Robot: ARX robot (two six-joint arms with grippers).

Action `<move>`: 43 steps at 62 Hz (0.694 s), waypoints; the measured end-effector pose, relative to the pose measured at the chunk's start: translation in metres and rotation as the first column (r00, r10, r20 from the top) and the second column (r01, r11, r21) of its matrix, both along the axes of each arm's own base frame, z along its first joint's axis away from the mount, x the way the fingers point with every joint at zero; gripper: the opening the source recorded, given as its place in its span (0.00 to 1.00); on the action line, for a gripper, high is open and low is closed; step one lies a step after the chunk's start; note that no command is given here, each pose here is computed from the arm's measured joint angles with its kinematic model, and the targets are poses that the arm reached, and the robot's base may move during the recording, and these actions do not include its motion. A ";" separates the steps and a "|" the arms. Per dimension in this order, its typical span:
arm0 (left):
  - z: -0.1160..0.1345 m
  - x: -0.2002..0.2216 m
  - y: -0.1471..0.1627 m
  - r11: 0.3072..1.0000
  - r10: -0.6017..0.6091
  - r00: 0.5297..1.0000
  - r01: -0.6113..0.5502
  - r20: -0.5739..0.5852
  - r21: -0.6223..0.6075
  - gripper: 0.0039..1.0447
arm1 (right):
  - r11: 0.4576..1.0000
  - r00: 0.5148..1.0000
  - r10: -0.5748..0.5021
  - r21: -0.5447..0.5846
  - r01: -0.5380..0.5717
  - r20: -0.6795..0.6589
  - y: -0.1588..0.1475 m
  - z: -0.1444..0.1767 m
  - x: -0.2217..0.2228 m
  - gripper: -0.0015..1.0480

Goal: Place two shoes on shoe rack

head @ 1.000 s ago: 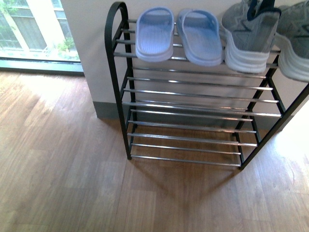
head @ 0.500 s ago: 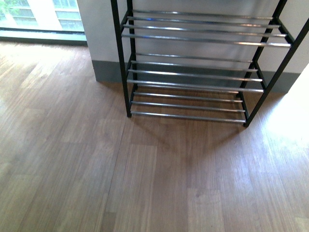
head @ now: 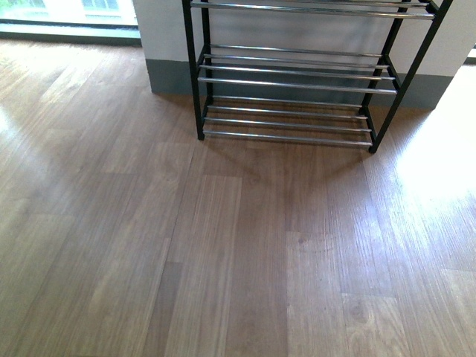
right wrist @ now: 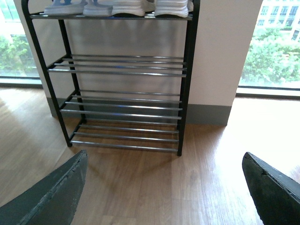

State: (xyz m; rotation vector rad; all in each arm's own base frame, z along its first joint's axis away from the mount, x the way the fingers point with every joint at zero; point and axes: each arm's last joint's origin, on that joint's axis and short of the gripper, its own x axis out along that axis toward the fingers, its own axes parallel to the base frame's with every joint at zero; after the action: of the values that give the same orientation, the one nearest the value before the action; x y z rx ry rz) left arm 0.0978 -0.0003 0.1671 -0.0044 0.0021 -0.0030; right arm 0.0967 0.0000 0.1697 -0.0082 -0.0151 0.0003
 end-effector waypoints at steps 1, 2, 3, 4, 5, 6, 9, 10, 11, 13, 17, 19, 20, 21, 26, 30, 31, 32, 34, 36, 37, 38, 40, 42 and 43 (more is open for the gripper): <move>0.000 0.000 0.000 1.000 0.000 1.000 0.000 0.000 0.000 0.91 | 1.000 1.000 0.000 0.000 0.000 0.000 0.000 0.000 0.000 0.91; 0.000 0.000 0.000 1.000 0.000 1.000 0.000 0.000 0.000 0.91 | 1.000 1.000 0.000 0.000 0.000 0.000 0.000 0.000 0.000 0.91; 0.000 0.000 0.000 1.000 0.000 1.000 0.000 0.000 0.000 0.91 | 1.000 1.000 0.000 0.000 0.000 0.000 0.000 0.000 0.000 0.91; 0.000 0.000 0.000 1.000 0.000 1.000 0.000 0.000 0.000 0.91 | 1.000 1.000 0.000 0.000 0.000 0.000 0.000 0.000 0.000 0.91; 0.000 0.000 0.000 1.000 0.000 1.000 0.000 0.000 0.000 0.91 | 1.000 1.000 0.000 0.000 0.000 0.000 0.000 0.000 0.000 0.91; 0.000 0.000 0.000 1.000 0.000 1.000 0.000 0.000 0.000 0.91 | 1.000 1.000 0.000 0.000 0.000 0.000 0.000 0.000 0.000 0.91; 0.000 0.000 0.000 1.000 0.000 1.000 0.000 0.000 0.000 0.91 | 1.000 1.000 0.000 0.000 0.000 0.000 0.000 0.000 0.000 0.91; 0.000 0.000 0.000 1.000 0.000 1.000 0.000 0.000 0.000 0.91 | 1.000 1.000 0.000 0.000 0.000 0.000 0.000 0.000 0.000 0.91; 0.000 0.000 0.000 1.000 0.000 1.000 0.000 0.000 0.000 0.91 | 1.000 1.000 0.000 0.000 0.000 0.000 0.000 0.000 0.000 0.91; 0.000 0.000 0.000 1.000 0.000 1.000 0.000 0.000 0.000 0.91 | 1.000 1.000 0.000 0.000 0.000 0.000 0.000 0.000 0.000 0.91; 0.000 0.000 0.000 1.000 -0.005 1.000 0.005 0.000 0.000 0.91 | 1.000 1.000 -0.007 0.001 0.007 0.000 0.000 0.000 0.000 0.91; 0.000 0.000 0.000 1.000 -0.004 1.000 0.004 0.000 0.000 0.91 | 1.000 1.000 -0.008 0.001 0.008 0.000 0.000 0.000 0.000 0.91; 0.000 0.000 0.000 1.000 -0.004 1.000 0.004 0.000 0.000 0.91 | 1.000 1.000 -0.007 0.001 0.007 0.000 0.000 0.000 0.000 0.91; 0.000 0.000 0.000 1.000 -0.004 1.000 0.004 0.000 0.000 0.91 | 1.000 1.000 -0.006 0.001 0.006 0.000 0.000 0.000 0.000 0.91; 0.000 0.000 0.000 1.000 0.001 1.000 -0.001 0.000 0.000 0.91 | 1.000 1.000 0.001 0.001 -0.001 0.000 0.000 0.000 0.000 0.91; 0.000 0.000 0.000 1.000 0.001 1.000 -0.001 0.000 0.000 0.91 | 1.000 1.000 0.001 0.001 -0.001 0.000 0.000 0.000 0.000 0.91; 0.000 0.000 0.000 1.000 0.001 1.000 -0.001 0.000 0.000 0.91 | 1.000 1.000 0.001 0.001 -0.001 0.000 0.000 0.000 0.000 0.91; 0.000 0.000 0.000 1.000 0.002 1.000 -0.002 0.000 0.000 0.91 | 1.000 1.000 0.001 0.001 -0.001 0.000 0.000 0.000 0.000 0.91; 0.000 0.000 0.000 1.000 0.004 1.000 -0.004 0.000 0.000 0.91 | 1.000 1.000 0.005 0.001 -0.005 -0.001 0.000 0.000 0.000 0.91; 0.000 0.000 0.000 1.000 0.007 1.000 -0.007 0.000 0.000 0.91 | 1.000 1.000 0.005 0.001 -0.005 -0.001 0.000 0.000 0.000 0.91; 0.000 0.000 0.000 1.000 0.008 1.000 -0.008 0.000 0.000 0.91 | 1.000 1.000 0.006 0.001 -0.006 -0.001 0.000 0.000 0.000 0.91; 0.000 0.000 0.000 1.000 0.008 1.000 -0.008 0.000 0.000 0.91 | 1.000 1.000 0.006 0.001 -0.006 -0.001 0.000 0.000 0.000 0.91; 0.000 0.000 0.000 1.000 0.007 1.000 -0.007 0.000 0.000 0.91 | 1.000 1.000 0.004 0.001 -0.004 -0.002 0.000 0.000 0.000 0.91; 0.000 0.000 0.000 1.000 0.000 1.000 0.000 0.000 0.000 0.91 | 1.000 1.000 -0.005 0.001 0.005 -0.001 0.000 0.000 0.000 0.91; 0.000 0.000 0.000 1.000 -0.004 1.000 0.004 0.000 0.000 0.91 | 1.000 1.000 -0.008 0.002 0.008 0.000 0.000 0.000 0.000 0.91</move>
State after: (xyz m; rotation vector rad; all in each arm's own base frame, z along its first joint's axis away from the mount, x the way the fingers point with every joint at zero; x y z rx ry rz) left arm 0.0978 -0.0004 0.1671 -0.0040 0.0017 -0.0072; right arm 0.0967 -0.0002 0.1698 -0.0066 -0.0154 -0.0073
